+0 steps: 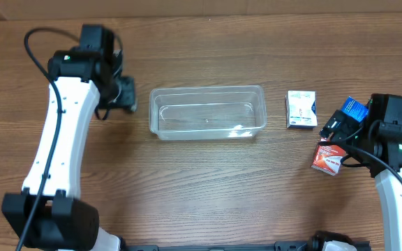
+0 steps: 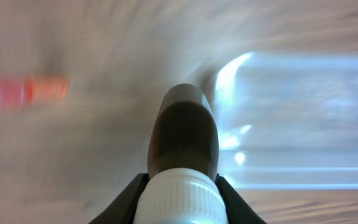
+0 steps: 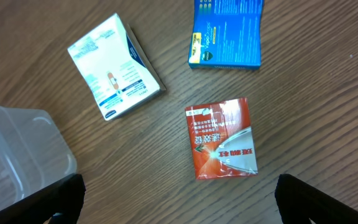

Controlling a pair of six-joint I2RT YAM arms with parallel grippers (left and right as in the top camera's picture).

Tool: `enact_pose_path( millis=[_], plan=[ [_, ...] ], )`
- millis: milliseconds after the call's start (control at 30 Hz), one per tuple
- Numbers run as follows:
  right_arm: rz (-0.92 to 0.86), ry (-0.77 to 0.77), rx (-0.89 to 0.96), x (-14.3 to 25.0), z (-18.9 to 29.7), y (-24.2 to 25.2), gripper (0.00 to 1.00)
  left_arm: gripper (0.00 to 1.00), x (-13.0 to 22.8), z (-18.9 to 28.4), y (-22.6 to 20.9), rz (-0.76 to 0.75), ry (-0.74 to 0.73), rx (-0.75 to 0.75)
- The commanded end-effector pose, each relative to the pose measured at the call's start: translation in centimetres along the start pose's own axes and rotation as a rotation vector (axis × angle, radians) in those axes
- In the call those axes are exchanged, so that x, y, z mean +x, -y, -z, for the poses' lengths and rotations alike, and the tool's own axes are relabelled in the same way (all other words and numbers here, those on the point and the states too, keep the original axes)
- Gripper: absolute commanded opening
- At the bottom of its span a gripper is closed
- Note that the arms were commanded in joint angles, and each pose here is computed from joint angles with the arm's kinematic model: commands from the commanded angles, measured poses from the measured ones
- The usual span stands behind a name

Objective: Pack container
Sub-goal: 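Carry the dark bottle with the left gripper into the clear container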

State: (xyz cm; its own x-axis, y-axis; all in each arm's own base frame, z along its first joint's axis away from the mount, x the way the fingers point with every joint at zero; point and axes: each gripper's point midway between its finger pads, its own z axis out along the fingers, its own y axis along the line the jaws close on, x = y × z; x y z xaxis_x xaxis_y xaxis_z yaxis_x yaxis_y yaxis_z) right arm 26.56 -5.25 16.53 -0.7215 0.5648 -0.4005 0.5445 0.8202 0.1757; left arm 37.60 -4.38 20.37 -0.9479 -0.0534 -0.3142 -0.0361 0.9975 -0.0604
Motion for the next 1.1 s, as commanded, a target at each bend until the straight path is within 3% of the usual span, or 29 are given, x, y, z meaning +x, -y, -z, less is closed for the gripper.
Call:
enact_pose_path(
  millis=[0,300,633,1067],
  plan=[
    [-0.004,-0.013,0.002,-0.5,-0.5,-0.3,1.00,0.04,-2.5,4.2,5.3,-0.039,0.164,0.107],
    [-0.004,-0.030,0.019,-0.4,-1.0,-0.1,1.00,0.04,-1.6,-0.8,9.9,-0.125,0.055,0.125],
    [-0.004,-0.024,0.037,-0.5,-1.0,0.3,1.00,0.04,0.6,-7.2,9.6,-0.124,-0.137,0.066],
    [-0.004,-0.024,0.036,-0.5,-1.0,0.2,1.00,0.04,2.1,-13.4,7.9,-0.136,-0.262,-0.059]
  ],
)
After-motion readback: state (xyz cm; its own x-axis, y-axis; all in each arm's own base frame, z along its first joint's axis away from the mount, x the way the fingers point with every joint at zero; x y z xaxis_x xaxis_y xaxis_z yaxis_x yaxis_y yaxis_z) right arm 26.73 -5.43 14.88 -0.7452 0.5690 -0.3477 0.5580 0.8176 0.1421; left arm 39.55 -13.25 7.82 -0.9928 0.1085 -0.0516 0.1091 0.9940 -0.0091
